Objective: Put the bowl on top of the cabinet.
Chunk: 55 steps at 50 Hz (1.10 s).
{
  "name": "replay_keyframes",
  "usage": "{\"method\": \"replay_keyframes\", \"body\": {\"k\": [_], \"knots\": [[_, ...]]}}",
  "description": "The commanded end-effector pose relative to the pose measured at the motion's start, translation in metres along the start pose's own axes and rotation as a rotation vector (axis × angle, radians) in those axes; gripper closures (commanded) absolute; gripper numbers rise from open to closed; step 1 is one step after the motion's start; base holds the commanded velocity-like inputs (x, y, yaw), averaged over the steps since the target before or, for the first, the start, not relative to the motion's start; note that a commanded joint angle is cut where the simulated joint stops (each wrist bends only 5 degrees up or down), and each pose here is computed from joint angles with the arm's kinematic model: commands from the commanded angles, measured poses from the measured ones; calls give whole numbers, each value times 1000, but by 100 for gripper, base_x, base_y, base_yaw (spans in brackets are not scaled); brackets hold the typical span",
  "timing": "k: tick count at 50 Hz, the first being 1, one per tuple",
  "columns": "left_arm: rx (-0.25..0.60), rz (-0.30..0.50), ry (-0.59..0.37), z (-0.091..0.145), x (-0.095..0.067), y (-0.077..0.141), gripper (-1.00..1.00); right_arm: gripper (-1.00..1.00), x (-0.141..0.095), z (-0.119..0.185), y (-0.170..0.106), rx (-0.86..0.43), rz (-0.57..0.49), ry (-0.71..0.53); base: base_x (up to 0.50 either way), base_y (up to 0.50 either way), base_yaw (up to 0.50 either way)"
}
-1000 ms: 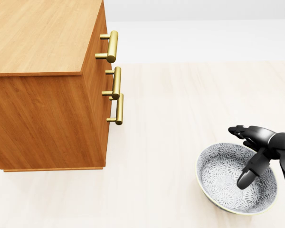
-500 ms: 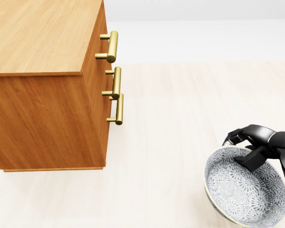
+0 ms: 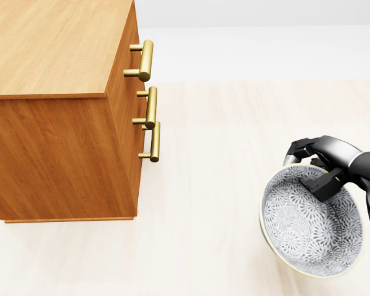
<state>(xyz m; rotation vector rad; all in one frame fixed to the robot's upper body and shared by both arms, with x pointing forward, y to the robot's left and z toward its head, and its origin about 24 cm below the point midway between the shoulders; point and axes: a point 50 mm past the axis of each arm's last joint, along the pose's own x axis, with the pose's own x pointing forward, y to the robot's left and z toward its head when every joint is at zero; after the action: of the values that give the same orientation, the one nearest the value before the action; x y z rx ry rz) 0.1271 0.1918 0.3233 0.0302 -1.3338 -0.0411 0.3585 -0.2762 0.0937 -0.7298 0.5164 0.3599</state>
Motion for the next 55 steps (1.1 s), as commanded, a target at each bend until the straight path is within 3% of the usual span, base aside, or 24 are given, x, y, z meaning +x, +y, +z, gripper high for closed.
{"method": "replay_keyframes", "body": {"k": [1,9,15,20,23,25,28,34,38,44,46,53,55], "knots": [[-7,-1,6,0,1,0,-98,100,-45,63,-38,8,-212,-390,0,0,0],[-20,-11,-18,0,3,-4,-98,100,-90,87,-57,-38,-327,-587,0,0,0],[-19,-17,-9,-1,2,-6,-98,100,-110,96,-65,-42,-365,-678,0,0,0],[-17,-15,-7,-1,2,-5,-98,100,-123,101,-58,-47,-376,-767,0,0,0],[-14,-16,-3,-2,1,-5,-98,100,-125,97,-52,-13,-448,-789,0,0,0],[-15,-14,2,-2,1,-5,-98,100,-137,104,-41,-12,-463,-882,0,0,0],[-23,-12,5,-1,2,-5,-98,100,-143,110,-24,-35,-428,-946,0,0,0],[-30,-9,25,-2,2,-4,-98,100,-151,121,-28,43,-513,-1038,0,0,0],[-34,-6,20,-1,3,-3,-98,100,-152,120,-24,89,-579,-1049,0,0,0],[-42,-10,15,-2,3,-5,-98,100,-152,114,-33,304,-742,-1084,0,0,0],[-45,-9,14,-1,3,-5,-98,100,-147,112,-31,353,-747,-1077,0,0,0],[-40,-4,37,-3,1,-3,-98,100,-101,103,-25,298,-744,-842,0,0,0],[-39,-3,40,-3,0,-4,-98,100,-84,97,-27,342,-759,-769,0,0,0]]}}
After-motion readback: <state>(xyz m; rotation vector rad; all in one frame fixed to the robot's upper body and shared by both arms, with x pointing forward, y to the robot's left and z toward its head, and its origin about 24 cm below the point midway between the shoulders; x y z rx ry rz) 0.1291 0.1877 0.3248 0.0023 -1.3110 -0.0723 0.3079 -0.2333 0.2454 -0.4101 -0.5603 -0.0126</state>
